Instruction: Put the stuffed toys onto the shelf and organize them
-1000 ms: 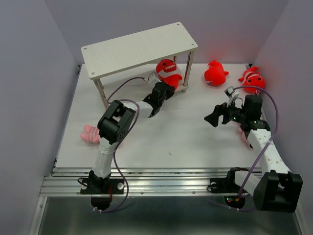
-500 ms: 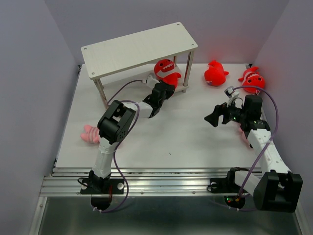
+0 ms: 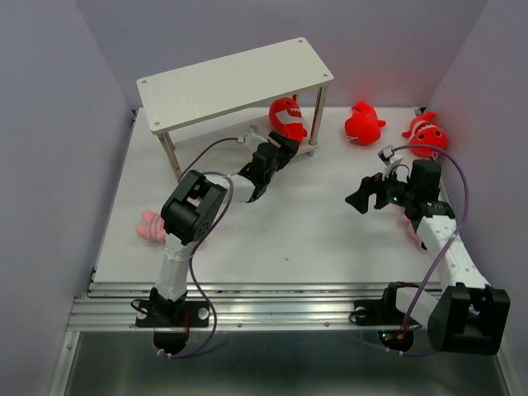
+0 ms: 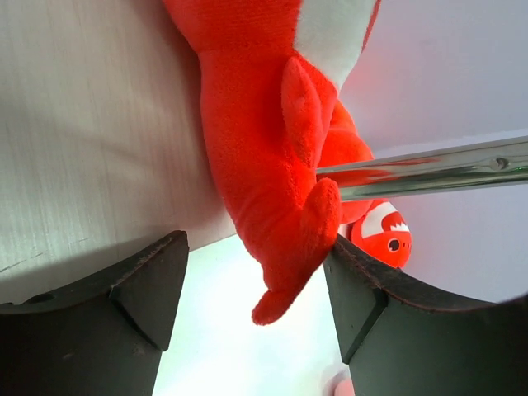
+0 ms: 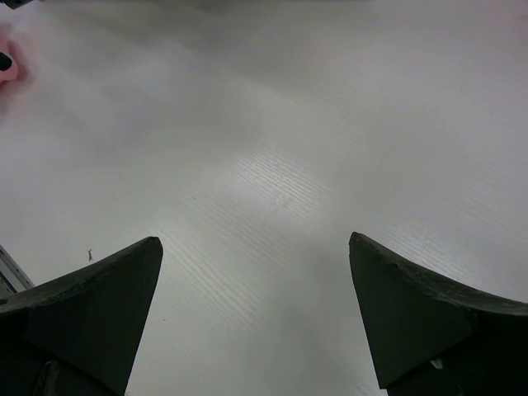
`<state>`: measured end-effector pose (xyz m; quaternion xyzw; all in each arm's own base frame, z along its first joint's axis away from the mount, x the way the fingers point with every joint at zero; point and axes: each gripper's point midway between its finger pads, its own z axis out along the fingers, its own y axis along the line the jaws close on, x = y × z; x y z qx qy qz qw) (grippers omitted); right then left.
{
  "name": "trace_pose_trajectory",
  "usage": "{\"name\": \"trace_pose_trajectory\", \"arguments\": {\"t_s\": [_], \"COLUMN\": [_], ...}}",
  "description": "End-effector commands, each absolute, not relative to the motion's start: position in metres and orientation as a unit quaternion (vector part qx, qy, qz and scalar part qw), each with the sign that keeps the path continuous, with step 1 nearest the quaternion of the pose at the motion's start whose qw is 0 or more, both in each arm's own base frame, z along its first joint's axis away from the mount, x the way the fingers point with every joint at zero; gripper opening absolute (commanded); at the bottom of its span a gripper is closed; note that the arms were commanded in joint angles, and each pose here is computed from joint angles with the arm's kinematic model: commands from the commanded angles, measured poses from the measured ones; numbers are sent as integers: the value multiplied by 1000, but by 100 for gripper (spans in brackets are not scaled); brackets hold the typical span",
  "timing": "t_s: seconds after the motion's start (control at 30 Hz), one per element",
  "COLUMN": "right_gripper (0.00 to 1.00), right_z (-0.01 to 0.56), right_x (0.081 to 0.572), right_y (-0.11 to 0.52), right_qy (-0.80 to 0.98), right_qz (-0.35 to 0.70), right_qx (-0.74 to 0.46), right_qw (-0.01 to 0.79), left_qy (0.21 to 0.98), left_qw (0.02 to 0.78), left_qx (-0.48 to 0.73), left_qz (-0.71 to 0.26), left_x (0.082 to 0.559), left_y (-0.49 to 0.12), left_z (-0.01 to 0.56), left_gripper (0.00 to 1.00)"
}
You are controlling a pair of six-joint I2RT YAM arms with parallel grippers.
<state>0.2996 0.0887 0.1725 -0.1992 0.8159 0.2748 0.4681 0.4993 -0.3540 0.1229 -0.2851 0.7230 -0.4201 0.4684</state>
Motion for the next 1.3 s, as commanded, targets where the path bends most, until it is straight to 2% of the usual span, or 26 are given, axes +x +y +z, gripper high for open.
{"name": "trace_pose_trajectory", "arguments": {"t_s": [0.0,0.43,0.67,0.9,1.03,1.13,1.27], "right_gripper": [100,100,100,100,100,100,100], "right_z": [180,178,179,183,195,221,208], "right_x": [307,308,310,319,355,404,458], "right_y": [86,81,78,78,63,46,28], "right_qy": [808,811,809,813,834,834,842], "right_qz": [260,248,237,247,234,210,189], "right_qx": [-209,-210,-216,-188,-106,-50,6], "right_qw": [485,487,493,491,488,507,506], "left_qy": [706,714,735,776,793,783,775], "left_qw": [485,516,532,536,528,545,545], "left_qx": [-266,-210,-115,-6,44,63,105], "left_qz": [-441,-424,-404,-332,-301,-292,-302], "left_x": [491,454,402,341,308,288,264], "left_y": [-352,-327,-305,-264,-240,-223,-217], "left_z": [162,184,192,179,177,202,218], "left_gripper": [80,82,82,82,82,82,82]}}
